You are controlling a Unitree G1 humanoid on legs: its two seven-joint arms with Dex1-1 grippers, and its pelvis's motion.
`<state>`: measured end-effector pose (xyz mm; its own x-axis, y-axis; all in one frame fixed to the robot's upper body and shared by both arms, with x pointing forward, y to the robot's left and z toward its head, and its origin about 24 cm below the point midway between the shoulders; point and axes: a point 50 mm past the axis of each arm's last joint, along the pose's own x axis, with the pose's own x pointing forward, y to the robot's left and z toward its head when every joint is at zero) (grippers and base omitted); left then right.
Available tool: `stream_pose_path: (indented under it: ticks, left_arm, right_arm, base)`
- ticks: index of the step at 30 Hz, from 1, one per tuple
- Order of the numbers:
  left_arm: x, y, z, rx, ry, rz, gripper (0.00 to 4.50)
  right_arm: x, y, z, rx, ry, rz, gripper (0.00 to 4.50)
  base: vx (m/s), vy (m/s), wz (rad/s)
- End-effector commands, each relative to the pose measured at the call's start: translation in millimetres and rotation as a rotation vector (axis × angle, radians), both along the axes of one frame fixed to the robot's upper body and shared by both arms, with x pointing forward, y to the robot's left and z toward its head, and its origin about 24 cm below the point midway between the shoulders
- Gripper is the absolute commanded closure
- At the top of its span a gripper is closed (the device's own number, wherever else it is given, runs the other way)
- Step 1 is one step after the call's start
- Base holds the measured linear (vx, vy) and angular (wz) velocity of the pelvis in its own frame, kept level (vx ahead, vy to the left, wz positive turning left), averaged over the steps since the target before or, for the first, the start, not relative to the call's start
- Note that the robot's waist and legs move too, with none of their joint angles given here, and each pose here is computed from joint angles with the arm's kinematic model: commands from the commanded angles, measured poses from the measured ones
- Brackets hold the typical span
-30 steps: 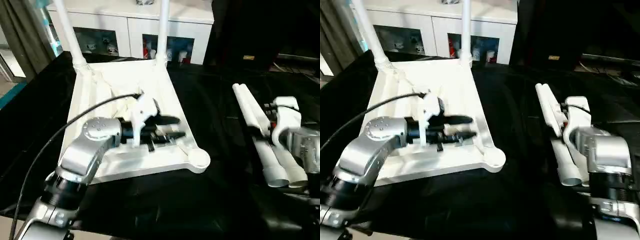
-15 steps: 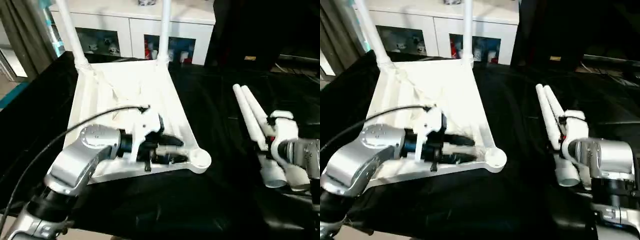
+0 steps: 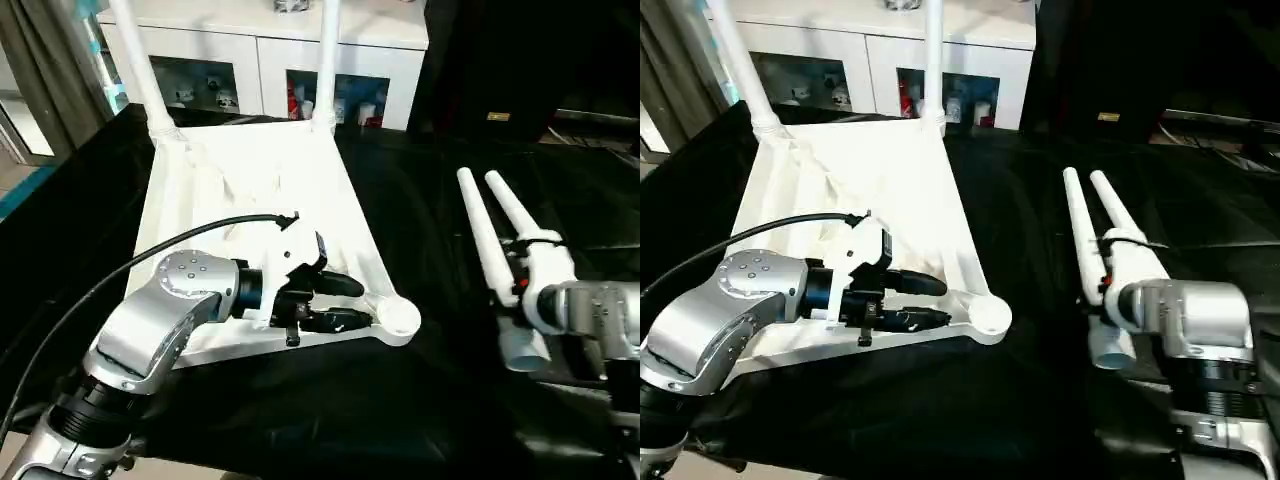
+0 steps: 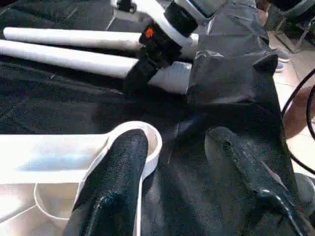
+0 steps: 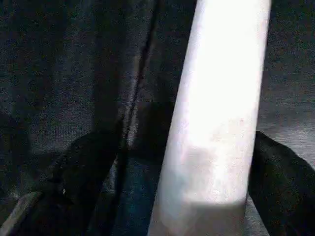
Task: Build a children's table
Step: Pick table leg
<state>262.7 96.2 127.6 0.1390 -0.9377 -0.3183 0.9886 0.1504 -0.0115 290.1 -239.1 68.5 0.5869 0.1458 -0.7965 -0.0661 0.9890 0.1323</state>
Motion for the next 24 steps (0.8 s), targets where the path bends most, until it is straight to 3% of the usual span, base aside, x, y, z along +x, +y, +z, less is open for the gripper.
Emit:
stream_pose_path:
  ticks: [1,5,6,10,12,17,23,24]
  left_arm:
    - [-1.1,-2,5.8,0.012,-0.026,-0.02,2.2]
    - [-0.2,-2,3.6,0.056,-0.044,-0.037,2.2]
    - [1.1,-2,3.2,0.07,-0.057,-0.032,1.93]
    - [4.8,-1,2.6,0.102,-0.073,-0.009,1.81]
    - [7.3,-2,3.0,0.106,-0.089,0.006,1.42]
    - [12.2,-2,4.0,0.094,-0.116,0.031,1.15]
    - [25.4,-5,10.9,0.004,-0.18,0.126,0.7]
    - [27.7,-7,11.6,-0.02,-0.173,0.139,0.59]
  right_arm:
    - [-2.6,0.7,-3.2,0.009,0.022,0.007,0.61]
    - [-3.3,-0.5,-10.3,0.009,0.047,0.004,0.87]
    - [-3.0,-0.8,-11.3,0.008,0.049,0.002,1.06]
    - [-1.9,-1.9,-12.8,0.006,0.052,-0.009,1.31]
    - [-1.6,-2.7,-14.1,0.008,0.054,-0.016,1.52]
    - [-1.3,-6.6,-17.9,0.009,0.056,-0.041,1.9]
    - [8.3,-12.4,-5.3,0.058,-0.043,-0.118,2.4]
    - [12.6,-11.4,-0.1,0.082,-0.105,-0.112,2.46]
  base:
    - [0.0,0.0,0.0]
    - [0.0,0.0,0.0]
    - [0.0,0.0,0.0]
    - [0.0,0.0,0.0]
    - [0.0,0.0,0.0]
    - [0.0,0.0,0.0]
    - [0.0,0.0,0.0]
    - [0.0,0.0,0.0]
